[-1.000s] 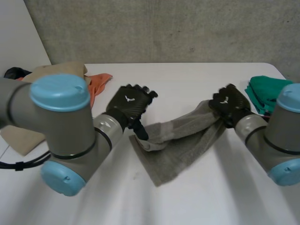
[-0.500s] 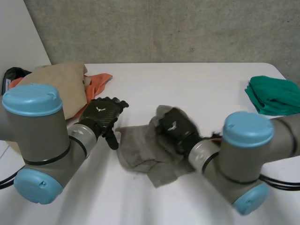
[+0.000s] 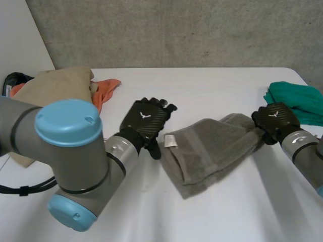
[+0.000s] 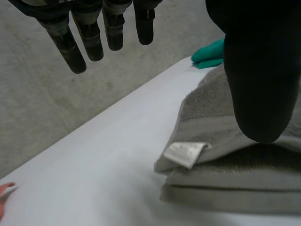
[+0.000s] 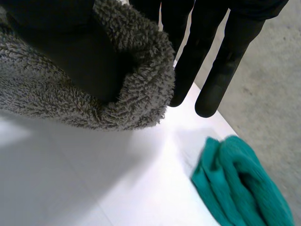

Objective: Fold the laundry.

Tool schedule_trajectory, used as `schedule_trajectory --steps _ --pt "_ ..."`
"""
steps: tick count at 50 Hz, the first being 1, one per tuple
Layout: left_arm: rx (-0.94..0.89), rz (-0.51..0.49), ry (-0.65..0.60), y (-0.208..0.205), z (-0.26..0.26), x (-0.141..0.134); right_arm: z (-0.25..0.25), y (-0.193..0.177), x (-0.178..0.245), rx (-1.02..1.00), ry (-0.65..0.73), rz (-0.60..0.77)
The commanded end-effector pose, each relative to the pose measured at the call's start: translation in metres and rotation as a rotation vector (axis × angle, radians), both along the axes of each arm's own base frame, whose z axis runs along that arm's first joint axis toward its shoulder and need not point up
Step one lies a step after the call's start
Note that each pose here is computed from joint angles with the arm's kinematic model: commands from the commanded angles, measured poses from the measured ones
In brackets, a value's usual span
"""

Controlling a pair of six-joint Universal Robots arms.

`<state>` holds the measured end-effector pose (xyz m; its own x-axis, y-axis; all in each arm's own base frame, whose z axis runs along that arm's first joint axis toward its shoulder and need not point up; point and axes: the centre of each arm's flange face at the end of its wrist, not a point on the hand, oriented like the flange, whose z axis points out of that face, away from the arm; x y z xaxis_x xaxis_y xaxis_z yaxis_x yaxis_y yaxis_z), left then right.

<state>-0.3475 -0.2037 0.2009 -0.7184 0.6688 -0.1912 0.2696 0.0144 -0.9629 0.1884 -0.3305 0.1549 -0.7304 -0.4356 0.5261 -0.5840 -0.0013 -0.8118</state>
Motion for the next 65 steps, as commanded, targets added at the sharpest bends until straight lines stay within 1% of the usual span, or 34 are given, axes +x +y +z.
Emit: schedule_trajectory --steps 1,6,8,10,11,13,14,16,17,20,21,23,25,28,32,33,35,36,38,39,40,41,42,46,49,51,53,54,59,64,65 --pt "0.011 -0.023 -0.009 0.009 -0.004 -0.007 -0.002 -0.003 -0.014 0.001 0.09 -0.008" --pt "-0.002 -0.011 -0.003 0.006 0.001 -0.005 0.005 -0.003 -0.001 -0.069 0.108 0.085" --pt "-0.015 0.003 0.008 0.002 0.008 -0.002 0.008 0.009 0.025 -0.123 0.107 0.219" --pt "-0.023 0.015 0.015 -0.001 0.012 0.001 0.009 0.026 0.05 -0.159 0.097 0.351" --pt "-0.032 0.03 0.024 -0.005 0.018 0.006 0.009 0.04 0.066 -0.18 0.083 0.45" --pt "-0.038 0.043 0.029 -0.007 0.021 0.01 0.008 0.056 0.08 -0.187 0.066 0.542" --pt "-0.04 0.052 0.031 -0.008 0.024 0.013 0.007 0.077 0.092 -0.195 0.05 0.641" --pt "-0.043 0.06 0.032 -0.009 0.025 0.016 0.003 0.093 0.098 -0.186 0.044 0.714" --pt "-0.042 0.063 0.031 -0.009 0.025 0.018 -0.003 0.108 0.102 -0.177 0.055 0.783" --pt "-0.041 0.072 0.03 -0.01 0.025 0.021 -0.014 0.126 0.106 -0.184 0.098 0.862" --pt "-0.04 0.075 0.029 -0.011 0.024 0.022 -0.019 0.131 0.107 -0.2 0.143 0.875" --pt "-0.04 0.081 0.031 -0.014 0.025 0.023 -0.022 0.13 0.105 -0.194 0.18 0.852" --pt "-0.045 0.083 0.034 -0.016 0.026 0.022 -0.022 0.123 0.098 -0.156 0.208 0.775" --pt "-0.052 0.08 0.044 -0.019 0.027 0.02 -0.015 0.116 0.096 -0.136 0.177 0.712" --pt "-0.075 0.07 0.065 -0.024 0.033 0.011 0.029 0.096 0.081 -0.118 -0.036 0.576" --pt "-0.083 0.062 0.074 -0.025 0.034 0.006 0.044 0.088 0.073 -0.092 -0.139 0.515" --pt "-0.095 0.05 0.085 -0.027 0.037 -0.002 0.058 0.078 0.067 -0.07 -0.248 0.456" --pt "-0.11 0.036 0.098 -0.027 0.04 -0.01 0.071 0.069 0.062 -0.03 -0.36 0.403" --pt "-0.117 0.019 0.108 -0.028 0.041 -0.019 0.08 0.062 0.057 0.0 -0.441 0.354" --pt "-0.119 0.009 0.113 -0.027 0.041 -0.024 0.083 0.056 0.05 0.047 -0.503 0.292" --pt "-0.119 -0.01 0.123 -0.025 0.039 -0.034 0.083 0.053 0.047 0.063 -0.514 0.269" --pt "-0.117 -0.021 0.127 -0.024 0.037 -0.04 0.083 0.052 0.045 0.083 -0.514 0.252" --pt "-0.113 -0.046 0.138 -0.02 0.034 -0.052 0.082 0.048 0.041 0.116 -0.504 0.22" --pt "-0.07 -0.086 0.132 -0.014 0.011 -0.074 0.065 0.037 0.039 0.232 -0.453 0.172" --pt "-0.038 -0.084 0.114 -0.014 -0.004 -0.081 0.056 0.031 0.041 0.285 -0.414 0.16" --pt "-0.004 -0.058 0.08 -0.012 -0.02 -0.085 0.047 0.027 0.043 0.336 -0.384 0.16" --pt "0.016 -0.033 0.049 -0.011 -0.031 -0.085 0.039 0.025 0.045 0.374 -0.366 0.158" --pt "0.033 -0.007 0.02 -0.009 -0.039 -0.083 0.029 0.023 0.046 0.417 -0.352 0.155" --pt "0.082 0.055 -0.062 -0.005 -0.056 -0.073 0.004 0.02 0.048 0.505 -0.313 0.153" --pt "0.139 0.069 -0.14 0.004 -0.072 -0.06 -0.018 0.023 0.052 0.528 -0.227 0.188" --pt "0.147 0.067 -0.153 0.006 -0.074 -0.058 -0.022 0.023 0.052 0.519 -0.19 0.199"
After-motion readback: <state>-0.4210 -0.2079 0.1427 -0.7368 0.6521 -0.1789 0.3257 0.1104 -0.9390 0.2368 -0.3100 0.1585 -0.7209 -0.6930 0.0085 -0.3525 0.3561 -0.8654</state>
